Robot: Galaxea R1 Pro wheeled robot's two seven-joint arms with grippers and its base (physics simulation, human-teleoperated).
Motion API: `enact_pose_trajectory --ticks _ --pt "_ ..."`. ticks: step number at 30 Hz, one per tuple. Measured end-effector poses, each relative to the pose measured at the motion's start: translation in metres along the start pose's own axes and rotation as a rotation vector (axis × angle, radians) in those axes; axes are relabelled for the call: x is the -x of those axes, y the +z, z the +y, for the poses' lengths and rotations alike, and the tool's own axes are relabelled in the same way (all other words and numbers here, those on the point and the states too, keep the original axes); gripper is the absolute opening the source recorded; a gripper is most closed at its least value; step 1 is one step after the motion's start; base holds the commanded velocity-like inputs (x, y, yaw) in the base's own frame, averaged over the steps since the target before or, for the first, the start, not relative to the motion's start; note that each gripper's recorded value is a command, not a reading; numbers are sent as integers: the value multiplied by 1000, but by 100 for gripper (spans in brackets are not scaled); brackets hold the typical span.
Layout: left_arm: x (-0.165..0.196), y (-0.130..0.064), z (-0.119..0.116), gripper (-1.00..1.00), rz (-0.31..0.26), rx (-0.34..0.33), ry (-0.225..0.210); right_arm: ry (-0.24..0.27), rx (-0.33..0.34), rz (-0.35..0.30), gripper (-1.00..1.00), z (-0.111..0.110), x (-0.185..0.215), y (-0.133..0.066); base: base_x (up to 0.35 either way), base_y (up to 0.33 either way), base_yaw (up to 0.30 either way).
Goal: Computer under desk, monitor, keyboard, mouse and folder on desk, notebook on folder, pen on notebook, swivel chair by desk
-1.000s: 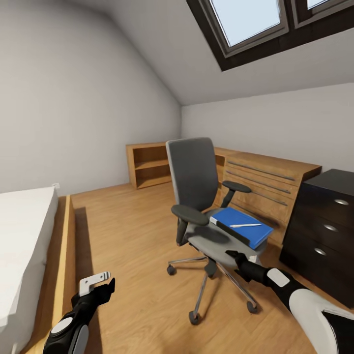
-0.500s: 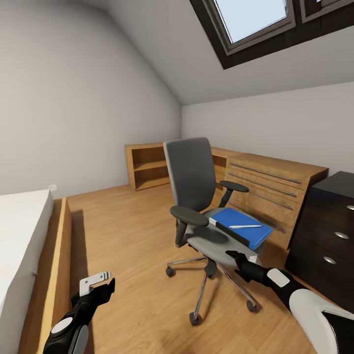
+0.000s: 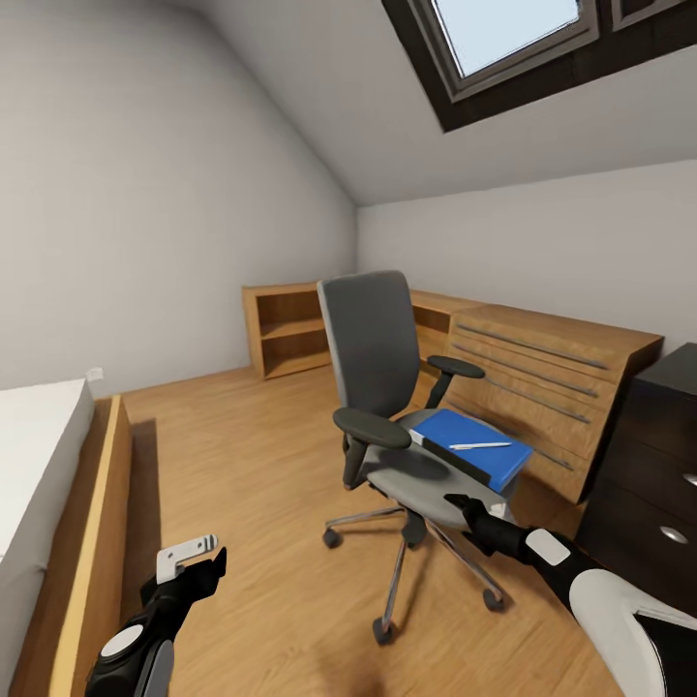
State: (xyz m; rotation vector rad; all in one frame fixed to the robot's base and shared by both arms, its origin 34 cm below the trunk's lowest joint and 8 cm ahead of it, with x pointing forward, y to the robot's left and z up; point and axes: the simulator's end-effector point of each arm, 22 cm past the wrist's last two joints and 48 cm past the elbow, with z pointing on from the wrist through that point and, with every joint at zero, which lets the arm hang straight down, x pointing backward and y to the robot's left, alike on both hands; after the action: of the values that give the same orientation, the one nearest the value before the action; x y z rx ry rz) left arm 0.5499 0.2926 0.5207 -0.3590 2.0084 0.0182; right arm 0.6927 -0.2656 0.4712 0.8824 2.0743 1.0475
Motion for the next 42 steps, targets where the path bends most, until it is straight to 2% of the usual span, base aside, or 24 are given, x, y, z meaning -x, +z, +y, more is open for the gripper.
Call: enact_pose_trajectory --ticks 28,37,42 --pt "-2 0 0 100 6 -1 1 4 3 -2 100 1 1 0 203 0 0" --pt "-2 1 0 100 8 -1 1 11 5 -6 100 0 3 -1 -236 0 1" --pt "-2 0 0 100 8 -1 1 10 3 -2 100 1 0 1 -89 0 163"
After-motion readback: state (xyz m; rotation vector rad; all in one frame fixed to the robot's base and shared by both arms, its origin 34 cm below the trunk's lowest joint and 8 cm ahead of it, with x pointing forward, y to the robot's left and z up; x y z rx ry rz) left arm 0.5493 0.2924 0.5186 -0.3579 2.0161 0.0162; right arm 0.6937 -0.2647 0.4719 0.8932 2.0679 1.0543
